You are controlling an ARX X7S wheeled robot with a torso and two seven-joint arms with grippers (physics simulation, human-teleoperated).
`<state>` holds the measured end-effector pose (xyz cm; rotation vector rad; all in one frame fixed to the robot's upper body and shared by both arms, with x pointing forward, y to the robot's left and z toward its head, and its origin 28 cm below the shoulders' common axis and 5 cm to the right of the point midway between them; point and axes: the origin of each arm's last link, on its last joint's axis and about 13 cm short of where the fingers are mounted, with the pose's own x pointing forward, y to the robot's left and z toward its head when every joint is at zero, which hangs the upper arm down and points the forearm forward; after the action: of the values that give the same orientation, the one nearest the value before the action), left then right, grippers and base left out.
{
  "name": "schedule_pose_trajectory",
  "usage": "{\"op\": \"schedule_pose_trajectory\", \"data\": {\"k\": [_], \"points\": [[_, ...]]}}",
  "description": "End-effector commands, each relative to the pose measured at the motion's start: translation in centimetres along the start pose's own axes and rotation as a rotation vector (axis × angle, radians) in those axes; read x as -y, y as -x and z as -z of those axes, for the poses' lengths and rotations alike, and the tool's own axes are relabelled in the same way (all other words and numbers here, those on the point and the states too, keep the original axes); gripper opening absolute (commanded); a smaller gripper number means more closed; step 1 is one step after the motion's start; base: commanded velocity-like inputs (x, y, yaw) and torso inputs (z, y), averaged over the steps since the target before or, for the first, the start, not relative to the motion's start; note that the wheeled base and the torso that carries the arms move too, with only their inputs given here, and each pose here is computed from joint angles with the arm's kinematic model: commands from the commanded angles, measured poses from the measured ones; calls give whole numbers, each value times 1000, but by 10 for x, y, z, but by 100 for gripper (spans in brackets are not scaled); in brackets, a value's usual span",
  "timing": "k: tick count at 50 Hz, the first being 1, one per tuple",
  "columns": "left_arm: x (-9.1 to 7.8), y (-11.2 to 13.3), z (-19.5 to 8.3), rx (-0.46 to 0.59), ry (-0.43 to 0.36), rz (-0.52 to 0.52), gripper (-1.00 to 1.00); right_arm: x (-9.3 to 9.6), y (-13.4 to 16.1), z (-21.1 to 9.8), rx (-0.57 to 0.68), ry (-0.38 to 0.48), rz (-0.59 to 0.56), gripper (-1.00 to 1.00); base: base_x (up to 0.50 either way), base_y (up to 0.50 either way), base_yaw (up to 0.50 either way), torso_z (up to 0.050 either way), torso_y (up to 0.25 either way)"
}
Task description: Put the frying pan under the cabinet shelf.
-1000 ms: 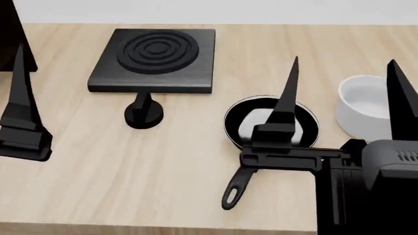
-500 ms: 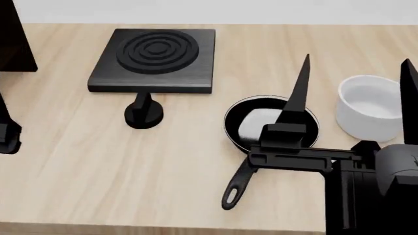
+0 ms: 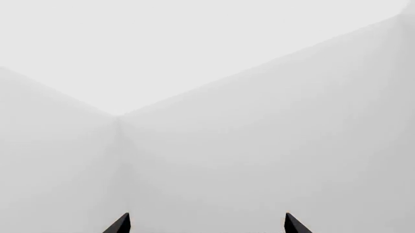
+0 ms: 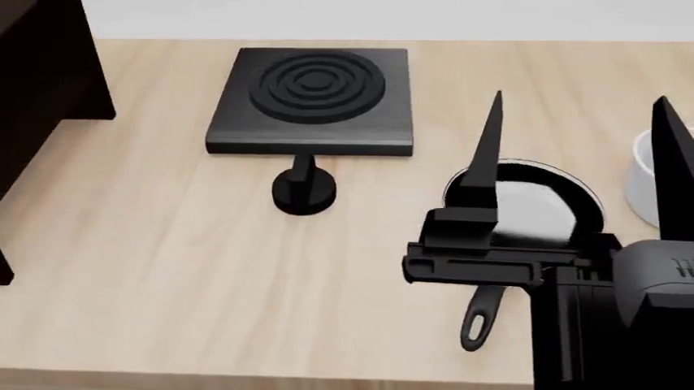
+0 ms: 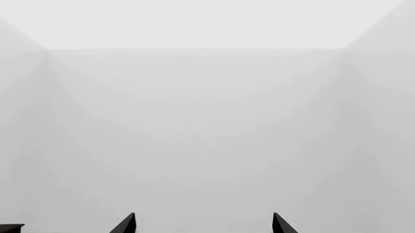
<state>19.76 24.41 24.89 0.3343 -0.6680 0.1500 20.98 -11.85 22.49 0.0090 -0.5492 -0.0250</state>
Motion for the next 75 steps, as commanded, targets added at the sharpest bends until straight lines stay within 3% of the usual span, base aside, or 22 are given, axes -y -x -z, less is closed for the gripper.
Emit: {"op": "schedule_pose_trajectory", "data": {"k": [1,46,75], "points": [[-5,5,-1,-6,-7,-26,100,-2,0,0,2,-7,-15,100,0,500,0,0,0],[1,2,2,-4,5,-10,100,4,5,5,-14,-1,13,100,0,500,0,0,0],[2,1,2,-3,14,-11,100,10,5,4,-42,-30,56,100,37,7,0,0,0]]}}
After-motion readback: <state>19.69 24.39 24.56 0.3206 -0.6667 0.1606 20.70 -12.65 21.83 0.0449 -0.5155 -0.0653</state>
